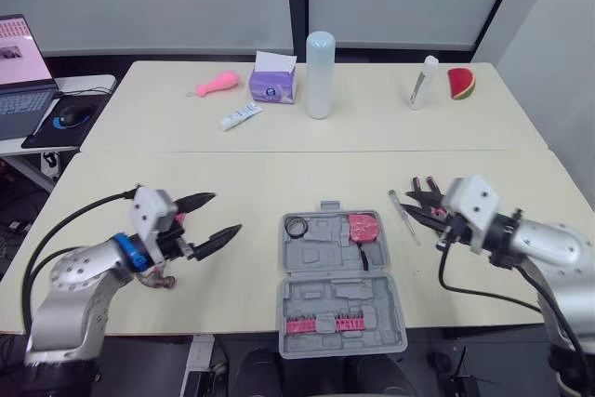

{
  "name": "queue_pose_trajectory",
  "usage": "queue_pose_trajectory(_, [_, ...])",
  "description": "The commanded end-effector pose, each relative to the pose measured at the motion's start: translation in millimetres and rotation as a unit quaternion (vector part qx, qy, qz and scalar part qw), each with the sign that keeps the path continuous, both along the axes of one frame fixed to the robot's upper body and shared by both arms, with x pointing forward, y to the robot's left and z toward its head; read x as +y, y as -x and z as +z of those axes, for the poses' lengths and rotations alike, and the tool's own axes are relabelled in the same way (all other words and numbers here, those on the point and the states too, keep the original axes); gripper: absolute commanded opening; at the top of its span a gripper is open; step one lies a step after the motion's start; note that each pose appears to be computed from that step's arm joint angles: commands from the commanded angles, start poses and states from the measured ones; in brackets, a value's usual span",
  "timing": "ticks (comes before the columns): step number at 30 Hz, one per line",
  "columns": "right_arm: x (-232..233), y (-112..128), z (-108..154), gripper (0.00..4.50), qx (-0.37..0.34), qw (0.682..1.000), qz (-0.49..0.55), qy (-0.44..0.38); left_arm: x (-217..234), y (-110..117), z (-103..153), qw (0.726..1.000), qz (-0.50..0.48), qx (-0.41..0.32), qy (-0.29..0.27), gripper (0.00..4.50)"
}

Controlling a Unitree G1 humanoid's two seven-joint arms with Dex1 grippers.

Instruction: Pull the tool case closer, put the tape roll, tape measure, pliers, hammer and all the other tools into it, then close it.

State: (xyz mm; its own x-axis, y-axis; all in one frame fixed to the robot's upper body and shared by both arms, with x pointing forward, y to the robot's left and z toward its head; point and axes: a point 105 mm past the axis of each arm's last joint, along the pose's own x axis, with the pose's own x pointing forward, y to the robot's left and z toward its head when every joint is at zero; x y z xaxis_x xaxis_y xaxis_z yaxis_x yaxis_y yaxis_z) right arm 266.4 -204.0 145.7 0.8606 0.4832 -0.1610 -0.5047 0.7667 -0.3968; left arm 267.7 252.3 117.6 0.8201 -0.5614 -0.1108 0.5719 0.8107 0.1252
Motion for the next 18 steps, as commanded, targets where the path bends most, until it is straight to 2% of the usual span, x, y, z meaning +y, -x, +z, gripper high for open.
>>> queue_pose_trajectory(1, [-45,18,6,0.95,-0.054,0.99,-0.128,-0.014,37,10,-2,0.994,0.107,-0.011,0.015,4.5])
queue_pose_trajectory(5, [-86,49,-15,0.95,-0.051,0.966,-0.248,-0.05,76,26,-19,0.974,0.223,0.003,0.029,4.5])
queue_pose_trajectory(11, [-107,79,-39,2.18,-0.024,0.947,-0.315,-0.064,90,49,-31,0.958,0.283,0.022,0.04,4.5])
queue_pose_trajectory(18, [-111,80,-43,3.81,-0.02,0.946,-0.316,-0.068,94,64,-38,0.95,0.307,0.036,0.04,4.5])
